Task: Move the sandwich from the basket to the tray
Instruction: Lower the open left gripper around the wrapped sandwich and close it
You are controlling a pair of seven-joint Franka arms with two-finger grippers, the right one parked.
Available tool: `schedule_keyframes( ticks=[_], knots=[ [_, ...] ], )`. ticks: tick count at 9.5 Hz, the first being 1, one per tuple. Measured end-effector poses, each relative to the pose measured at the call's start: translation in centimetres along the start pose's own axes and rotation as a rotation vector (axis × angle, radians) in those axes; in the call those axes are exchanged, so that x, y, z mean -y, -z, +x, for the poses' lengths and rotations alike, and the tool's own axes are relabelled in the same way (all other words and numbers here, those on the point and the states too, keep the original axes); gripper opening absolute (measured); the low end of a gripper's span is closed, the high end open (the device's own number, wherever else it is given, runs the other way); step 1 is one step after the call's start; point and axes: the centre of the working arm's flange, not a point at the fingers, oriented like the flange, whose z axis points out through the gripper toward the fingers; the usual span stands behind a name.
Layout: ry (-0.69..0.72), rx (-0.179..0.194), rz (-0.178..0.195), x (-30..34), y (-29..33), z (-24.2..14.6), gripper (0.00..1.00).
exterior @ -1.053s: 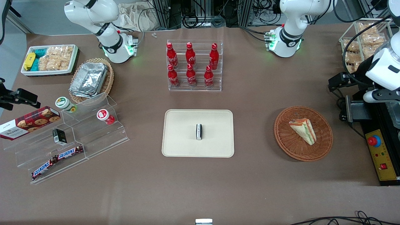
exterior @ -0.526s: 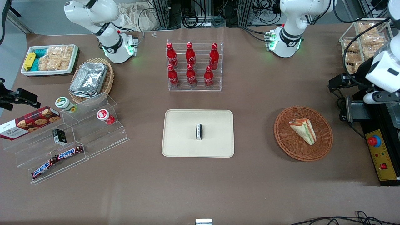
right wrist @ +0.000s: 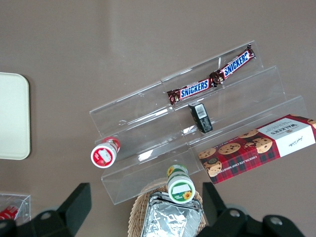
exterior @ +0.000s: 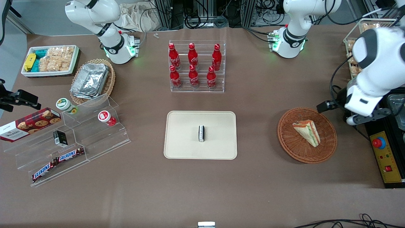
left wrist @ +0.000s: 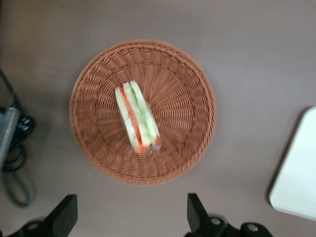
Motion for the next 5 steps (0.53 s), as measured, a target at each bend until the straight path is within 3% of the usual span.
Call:
schedule_keyframes(
  ticks=[2,5],
  knots=[
    [0.081,-0.009,-0.001,0.3,-6.1,-0.5,1.00],
    [0.137,0.026,0.031,0.2,-13.5,0.1,1.00]
  ],
)
